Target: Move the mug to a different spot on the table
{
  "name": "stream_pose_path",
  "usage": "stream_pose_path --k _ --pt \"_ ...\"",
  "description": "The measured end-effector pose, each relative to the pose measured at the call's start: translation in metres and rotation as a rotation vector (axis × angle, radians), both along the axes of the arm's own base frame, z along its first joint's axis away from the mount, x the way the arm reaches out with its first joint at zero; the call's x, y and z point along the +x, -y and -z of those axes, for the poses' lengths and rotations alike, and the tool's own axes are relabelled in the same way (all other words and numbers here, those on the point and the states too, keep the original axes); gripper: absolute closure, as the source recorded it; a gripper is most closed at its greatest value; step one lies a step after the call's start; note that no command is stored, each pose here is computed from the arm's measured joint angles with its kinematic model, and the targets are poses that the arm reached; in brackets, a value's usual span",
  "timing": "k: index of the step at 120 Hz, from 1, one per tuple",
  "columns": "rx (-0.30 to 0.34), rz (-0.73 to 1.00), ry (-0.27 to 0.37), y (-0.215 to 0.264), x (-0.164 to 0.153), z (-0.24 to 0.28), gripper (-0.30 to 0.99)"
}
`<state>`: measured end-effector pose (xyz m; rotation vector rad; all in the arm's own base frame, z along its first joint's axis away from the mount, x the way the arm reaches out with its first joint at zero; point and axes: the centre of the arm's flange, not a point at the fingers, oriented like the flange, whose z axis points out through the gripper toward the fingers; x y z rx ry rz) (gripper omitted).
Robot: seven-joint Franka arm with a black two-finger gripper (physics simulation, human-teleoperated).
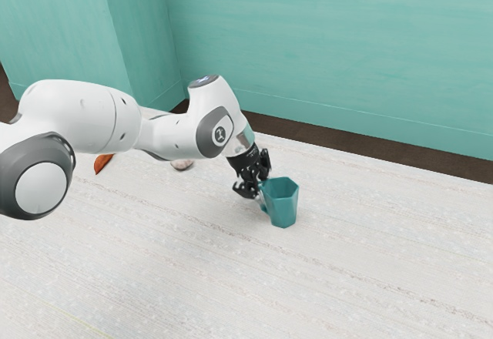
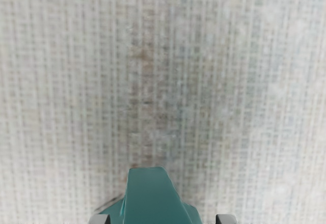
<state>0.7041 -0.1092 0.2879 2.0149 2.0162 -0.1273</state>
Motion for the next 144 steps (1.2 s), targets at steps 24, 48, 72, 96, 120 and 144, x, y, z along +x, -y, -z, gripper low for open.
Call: stream_pose_path --k 24,48,72,96,120,144 --pt "-0.004 0.002 -0.002 0.0 0.0 -0.001 0.6" --pt "-0.024 0.003 0.009 0.004 -0.001 -0.016 0.64" --pt "-0.103 -0.054 -0.038 -0.028 -0.019 -0.061 0.72" --pt "-0.193 -0.134 -0.176 -0.073 -0.065 -0.053 0.77" --pt "-0.267 -0.183 -0.248 -0.117 -0.085 -0.038 0.76" --pt "-0.302 -0.21 -0.284 -0.155 -0.108 -0.025 0.74"
